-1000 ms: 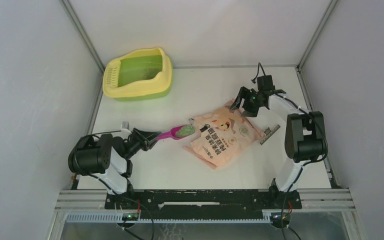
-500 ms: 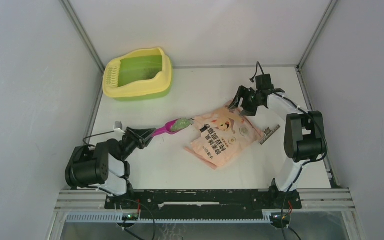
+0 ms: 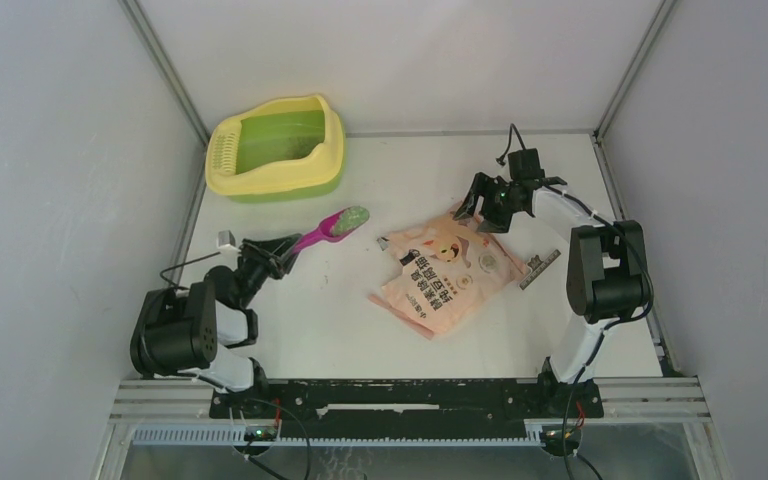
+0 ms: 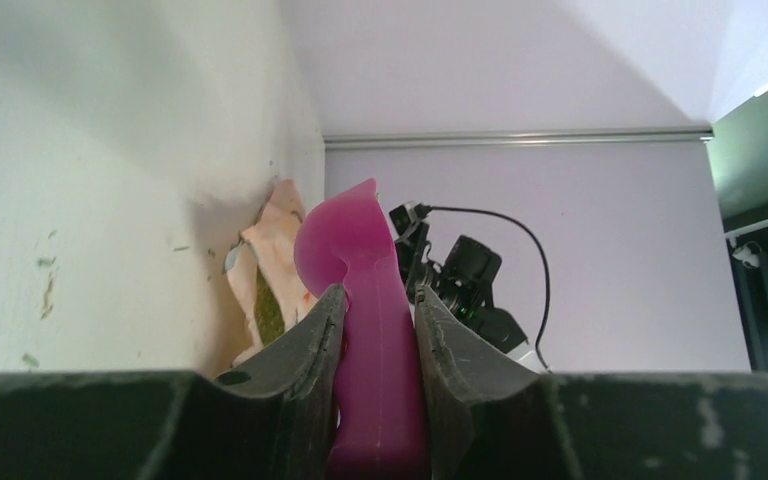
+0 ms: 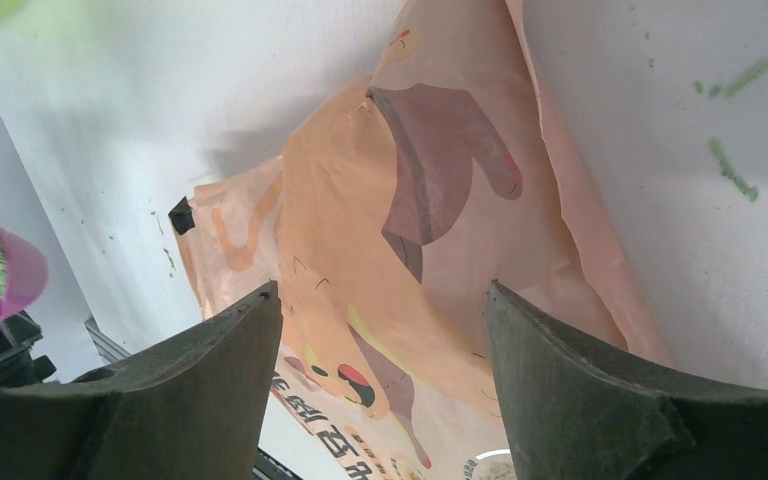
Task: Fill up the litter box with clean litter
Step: Pour the cat litter into the litter box.
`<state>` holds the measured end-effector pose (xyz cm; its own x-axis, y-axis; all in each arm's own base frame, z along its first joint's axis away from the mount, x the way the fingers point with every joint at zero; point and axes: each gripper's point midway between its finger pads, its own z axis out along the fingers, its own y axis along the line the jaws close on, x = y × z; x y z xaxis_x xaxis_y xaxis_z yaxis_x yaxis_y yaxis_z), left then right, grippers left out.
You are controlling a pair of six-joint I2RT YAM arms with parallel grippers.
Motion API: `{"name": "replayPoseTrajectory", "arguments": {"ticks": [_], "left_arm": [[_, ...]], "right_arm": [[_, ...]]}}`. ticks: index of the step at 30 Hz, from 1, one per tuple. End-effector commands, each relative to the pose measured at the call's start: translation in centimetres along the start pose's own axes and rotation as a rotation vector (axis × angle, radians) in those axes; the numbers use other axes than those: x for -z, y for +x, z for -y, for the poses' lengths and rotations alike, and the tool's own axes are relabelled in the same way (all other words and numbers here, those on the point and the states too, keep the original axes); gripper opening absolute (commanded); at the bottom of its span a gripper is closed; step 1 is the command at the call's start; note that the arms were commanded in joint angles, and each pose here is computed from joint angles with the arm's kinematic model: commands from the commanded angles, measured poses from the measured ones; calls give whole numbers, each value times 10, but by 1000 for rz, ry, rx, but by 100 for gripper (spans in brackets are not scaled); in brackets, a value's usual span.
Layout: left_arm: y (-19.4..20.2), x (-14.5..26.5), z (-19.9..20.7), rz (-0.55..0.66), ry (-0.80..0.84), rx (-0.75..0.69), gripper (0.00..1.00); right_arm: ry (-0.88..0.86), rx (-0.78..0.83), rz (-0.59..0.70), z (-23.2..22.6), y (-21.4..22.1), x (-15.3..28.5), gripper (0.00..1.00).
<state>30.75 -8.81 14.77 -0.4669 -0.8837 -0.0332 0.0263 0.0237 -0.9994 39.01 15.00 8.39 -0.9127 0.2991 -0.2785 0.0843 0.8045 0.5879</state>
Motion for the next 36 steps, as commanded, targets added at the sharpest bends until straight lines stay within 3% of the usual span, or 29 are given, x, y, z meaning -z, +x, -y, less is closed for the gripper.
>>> {"name": "replayPoseTrajectory", "arguments": {"ticks": [1, 21, 30, 36], "left_arm": [[-23, -16, 37, 54, 111, -16, 2], [-106, -80, 101, 206, 270, 84, 3], [-149, -116, 125, 287, 217, 53, 3], [-181, -134, 129, 345, 111, -43, 3]], "right_arm": [[-42, 20, 26, -16, -13, 3, 81], [-29, 22, -8, -12, -3, -4, 81], [-33, 22, -16, -11, 1, -4, 81], [-32, 26, -13, -10, 2, 1, 81]]}}
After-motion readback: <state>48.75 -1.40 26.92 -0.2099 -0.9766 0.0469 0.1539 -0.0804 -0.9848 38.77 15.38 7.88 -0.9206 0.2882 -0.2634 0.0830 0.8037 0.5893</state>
